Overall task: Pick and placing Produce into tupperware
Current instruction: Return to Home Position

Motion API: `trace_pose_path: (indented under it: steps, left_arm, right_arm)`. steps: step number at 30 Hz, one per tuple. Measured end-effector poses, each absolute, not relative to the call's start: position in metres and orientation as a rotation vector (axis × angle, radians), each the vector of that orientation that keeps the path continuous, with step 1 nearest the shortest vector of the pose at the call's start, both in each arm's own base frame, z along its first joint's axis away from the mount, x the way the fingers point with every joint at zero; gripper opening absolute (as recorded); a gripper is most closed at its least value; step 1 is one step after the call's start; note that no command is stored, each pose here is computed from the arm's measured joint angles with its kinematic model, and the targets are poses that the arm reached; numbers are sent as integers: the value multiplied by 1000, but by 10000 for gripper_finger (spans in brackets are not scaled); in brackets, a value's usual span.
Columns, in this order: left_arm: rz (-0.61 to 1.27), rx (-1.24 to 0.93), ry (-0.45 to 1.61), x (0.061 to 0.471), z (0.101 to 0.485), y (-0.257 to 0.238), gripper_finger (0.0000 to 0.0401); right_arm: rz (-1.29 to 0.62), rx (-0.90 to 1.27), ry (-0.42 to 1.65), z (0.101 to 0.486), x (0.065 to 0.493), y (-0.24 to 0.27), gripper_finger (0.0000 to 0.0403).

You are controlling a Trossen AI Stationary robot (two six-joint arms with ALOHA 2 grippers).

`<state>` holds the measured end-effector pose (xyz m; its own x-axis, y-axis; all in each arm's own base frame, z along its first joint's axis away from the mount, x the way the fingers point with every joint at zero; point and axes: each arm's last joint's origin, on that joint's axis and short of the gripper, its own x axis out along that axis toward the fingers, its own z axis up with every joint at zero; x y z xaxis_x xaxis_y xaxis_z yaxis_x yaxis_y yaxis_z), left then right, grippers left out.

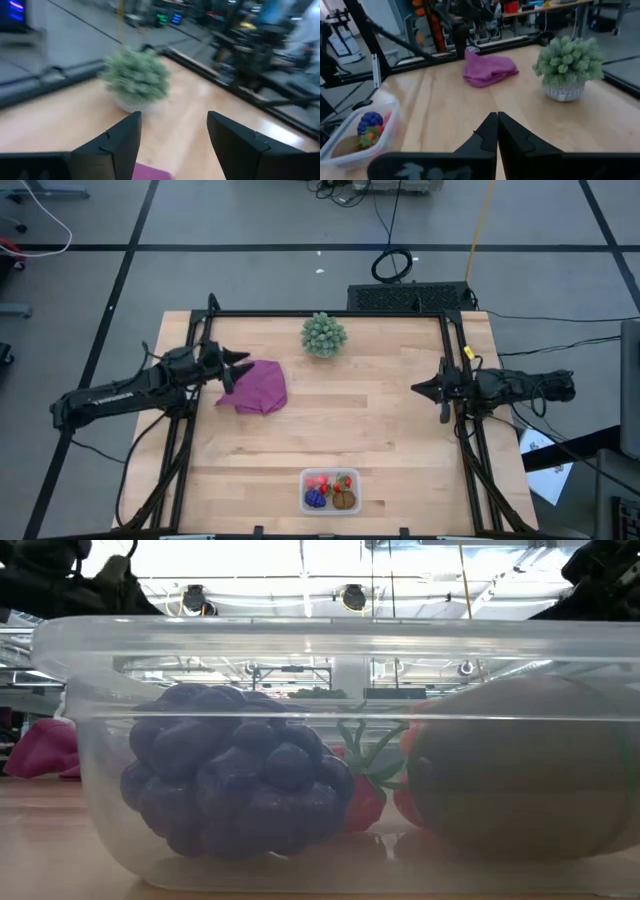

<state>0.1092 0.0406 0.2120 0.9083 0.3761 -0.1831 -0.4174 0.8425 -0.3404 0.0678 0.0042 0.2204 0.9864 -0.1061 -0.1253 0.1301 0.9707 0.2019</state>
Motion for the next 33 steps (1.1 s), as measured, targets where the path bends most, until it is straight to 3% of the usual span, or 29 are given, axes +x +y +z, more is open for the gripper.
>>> trace_pose_path:
  steps: [11,20,25,33]
  left_arm:
    - [384,-407,142,133,169,18,230]
    - [337,-294,183,139,197,6,230]
    - [359,-240,94,129,218,0,230]
    - [357,-233,59,110,214,-15,230]
  right_arm:
    - [-150,180,154,210,77,5,0]
    - [-144,184,140,210,78,5,0]
    - [-144,182,149,209,77,5,0]
    - [-144,160,164,208,77,5,0]
